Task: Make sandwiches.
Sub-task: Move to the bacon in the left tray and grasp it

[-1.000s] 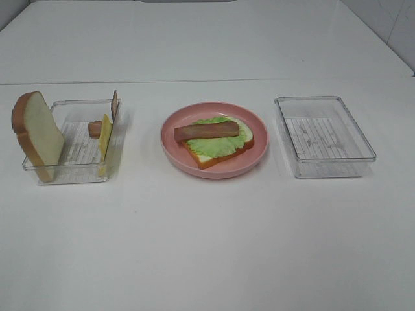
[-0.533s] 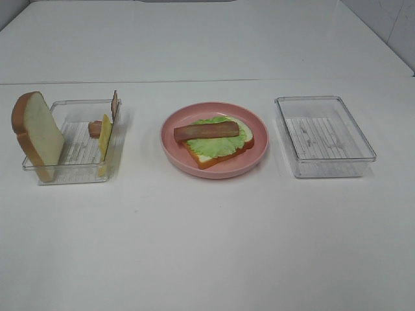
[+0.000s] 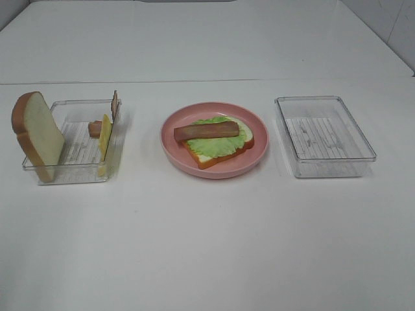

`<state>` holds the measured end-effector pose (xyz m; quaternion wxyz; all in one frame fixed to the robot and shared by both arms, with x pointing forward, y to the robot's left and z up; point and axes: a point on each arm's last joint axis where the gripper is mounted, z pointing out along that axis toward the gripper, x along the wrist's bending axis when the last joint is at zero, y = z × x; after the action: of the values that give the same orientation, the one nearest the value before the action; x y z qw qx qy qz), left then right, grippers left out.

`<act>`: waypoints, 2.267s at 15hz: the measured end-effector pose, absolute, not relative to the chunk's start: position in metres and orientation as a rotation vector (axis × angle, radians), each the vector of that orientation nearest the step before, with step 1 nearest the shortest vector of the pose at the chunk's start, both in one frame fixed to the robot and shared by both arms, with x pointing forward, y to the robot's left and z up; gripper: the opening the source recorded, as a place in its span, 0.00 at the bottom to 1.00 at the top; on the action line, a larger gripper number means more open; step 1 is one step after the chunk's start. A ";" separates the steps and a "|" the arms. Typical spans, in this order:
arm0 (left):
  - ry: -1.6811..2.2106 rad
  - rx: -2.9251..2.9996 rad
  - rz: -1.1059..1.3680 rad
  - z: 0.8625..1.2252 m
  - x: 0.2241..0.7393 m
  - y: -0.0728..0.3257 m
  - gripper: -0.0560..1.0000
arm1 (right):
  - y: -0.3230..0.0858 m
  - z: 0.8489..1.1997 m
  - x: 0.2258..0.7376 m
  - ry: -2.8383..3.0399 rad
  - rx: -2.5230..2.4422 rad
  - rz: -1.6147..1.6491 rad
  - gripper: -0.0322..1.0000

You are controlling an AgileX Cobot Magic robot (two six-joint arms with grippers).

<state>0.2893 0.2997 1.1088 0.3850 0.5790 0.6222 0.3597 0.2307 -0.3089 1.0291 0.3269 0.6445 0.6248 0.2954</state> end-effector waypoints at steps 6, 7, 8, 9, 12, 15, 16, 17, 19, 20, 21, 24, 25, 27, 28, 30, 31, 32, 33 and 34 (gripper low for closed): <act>1.700 1.562 0.792 1.157 0.394 0.305 0.98 | -0.309 1.029 0.231 1.637 1.688 0.774 0.98; 1.714 1.572 0.772 1.161 0.411 0.306 0.98 | -0.309 1.029 0.231 1.637 1.688 0.774 0.98; 1.723 1.577 0.758 1.163 0.421 0.306 0.98 | -0.309 1.029 0.231 1.637 1.688 0.774 0.98; 1.749 1.590 0.706 1.167 0.448 0.306 0.98 | -0.309 1.029 0.231 1.637 1.688 0.774 0.98; 1.803 1.625 0.597 1.167 0.492 0.306 0.98 | -0.309 1.029 0.231 1.637 1.688 0.774 0.98; 1.888 1.666 0.441 1.151 0.550 0.305 0.98 | -0.309 1.029 0.231 1.637 1.688 0.774 0.98; 1.898 1.669 0.422 1.148 0.556 0.304 0.98 | -0.309 1.029 0.231 1.637 1.688 0.774 0.98; 1.945 1.689 0.340 1.132 0.584 0.295 0.98 | -0.309 1.029 0.231 1.637 1.688 0.774 0.98; 1.955 1.716 0.293 1.120 0.603 0.282 0.98 | -0.309 1.029 0.231 1.637 1.688 0.774 0.98; 1.964 1.740 0.261 1.112 0.615 0.269 0.98 | -0.309 1.029 0.231 1.637 1.688 0.774 0.98; 1.969 1.746 0.253 1.108 0.620 0.265 0.98 | -0.309 1.029 0.231 1.637 1.688 0.774 0.98; 2.036 1.827 0.210 1.082 0.655 0.228 0.98 | -0.309 1.029 0.231 1.637 1.688 0.774 0.98; 2.045 1.833 0.210 1.081 0.659 0.224 0.98 | -0.309 1.029 0.231 1.637 1.688 0.774 0.98; 2.084 1.844 0.198 1.068 0.681 0.207 0.98 | -0.309 1.029 0.231 1.637 1.688 0.774 0.98; 2.095 1.816 0.200 1.064 0.691 0.202 0.98 | -0.309 1.029 0.231 1.637 1.688 0.774 0.98; 2.096 1.784 0.224 1.052 0.712 0.194 0.98 | -0.309 1.029 0.231 1.637 1.688 0.774 0.98; 2.096 1.785 0.223 1.049 0.715 0.192 0.98 | -0.309 1.029 0.231 1.637 1.688 0.774 0.98; 2.099 1.794 0.226 1.042 0.720 0.190 0.98 | -0.309 1.029 0.231 1.637 1.688 0.774 0.98; 2.106 1.803 0.220 1.030 0.726 0.186 0.98 | -0.309 1.029 0.231 1.637 1.688 0.774 0.98; 2.120 1.816 0.208 1.020 0.728 0.185 0.98 | -0.309 1.029 0.231 1.637 1.688 0.774 0.98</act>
<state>0.7283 0.1848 1.0203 0.1705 0.6393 0.7463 0.0731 0.2307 -0.3089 1.0291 0.3269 0.6445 0.6248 0.2954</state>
